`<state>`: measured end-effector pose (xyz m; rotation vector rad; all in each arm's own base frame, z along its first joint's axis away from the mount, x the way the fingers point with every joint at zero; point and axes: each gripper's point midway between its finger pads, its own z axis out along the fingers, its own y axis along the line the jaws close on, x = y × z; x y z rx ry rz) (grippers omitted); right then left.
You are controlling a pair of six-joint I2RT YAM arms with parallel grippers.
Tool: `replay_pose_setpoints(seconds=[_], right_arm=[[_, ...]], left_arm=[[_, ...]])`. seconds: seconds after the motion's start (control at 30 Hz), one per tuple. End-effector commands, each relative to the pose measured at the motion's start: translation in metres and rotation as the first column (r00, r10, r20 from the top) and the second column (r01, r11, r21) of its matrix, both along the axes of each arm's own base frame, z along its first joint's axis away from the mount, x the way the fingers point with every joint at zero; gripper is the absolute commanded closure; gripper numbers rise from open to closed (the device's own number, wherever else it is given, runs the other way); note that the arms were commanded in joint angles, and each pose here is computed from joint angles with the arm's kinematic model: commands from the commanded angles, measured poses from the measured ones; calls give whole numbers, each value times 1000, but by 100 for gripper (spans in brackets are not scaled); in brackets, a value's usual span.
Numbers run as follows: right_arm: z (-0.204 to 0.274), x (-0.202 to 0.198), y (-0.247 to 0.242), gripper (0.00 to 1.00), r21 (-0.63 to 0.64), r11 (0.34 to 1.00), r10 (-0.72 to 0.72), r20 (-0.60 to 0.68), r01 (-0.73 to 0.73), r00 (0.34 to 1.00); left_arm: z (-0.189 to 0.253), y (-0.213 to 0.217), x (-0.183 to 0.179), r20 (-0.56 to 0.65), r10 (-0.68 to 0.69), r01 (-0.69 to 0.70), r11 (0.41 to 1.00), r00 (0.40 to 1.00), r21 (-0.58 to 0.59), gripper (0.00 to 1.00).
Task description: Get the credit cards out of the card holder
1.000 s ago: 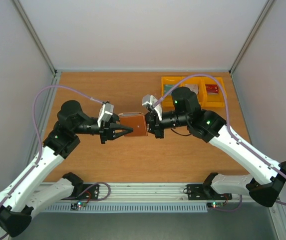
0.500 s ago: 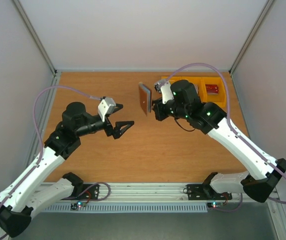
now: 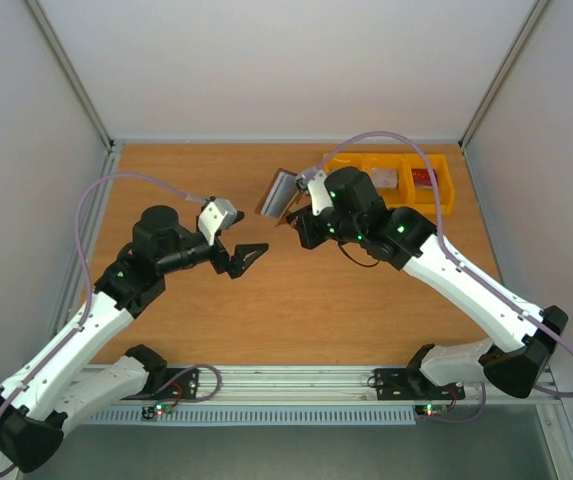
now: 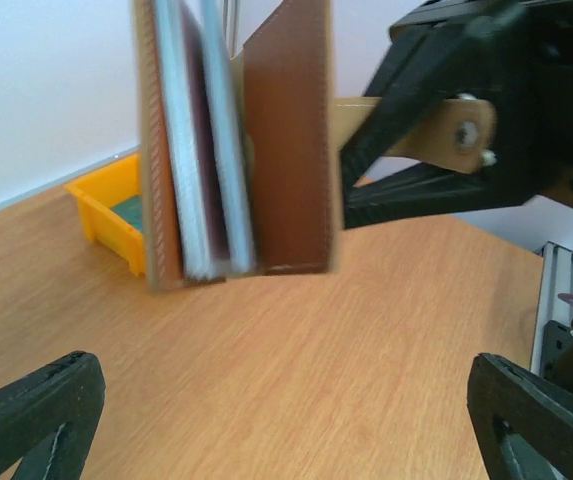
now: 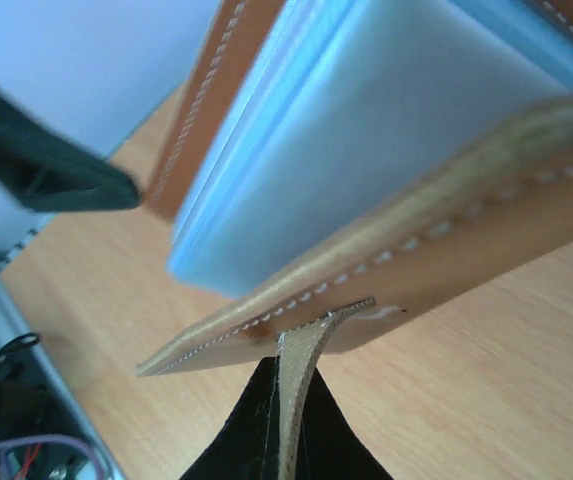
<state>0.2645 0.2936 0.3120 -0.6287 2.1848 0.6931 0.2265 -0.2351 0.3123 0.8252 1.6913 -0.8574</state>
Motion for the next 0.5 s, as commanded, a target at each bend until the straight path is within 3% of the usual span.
replay_pose_setpoints(seconds=[0.0,0.1,0.2,0.33,0.47], right_arm=[[40,-37,16,99,79,952,275,212,-297,938],[42,-54,4,99,50,915,366,318,-401,875],[50,-67,-1,99,40,880,437,323,-473,840],[60,-103,4,99,55,762,592,345,-645,729],[55,-109,-1,99,7,744,618,371,-668,693]], left_arm=[[11,5,2,65,20,-21,1000,998,9,1],[12,3,-24,75,-103,101,994,992,27,3],[19,-1,-52,87,-234,235,972,968,-4,2],[19,-2,-48,12,-206,207,977,978,-55,1],[10,7,-35,-71,-124,119,990,990,-77,1]])
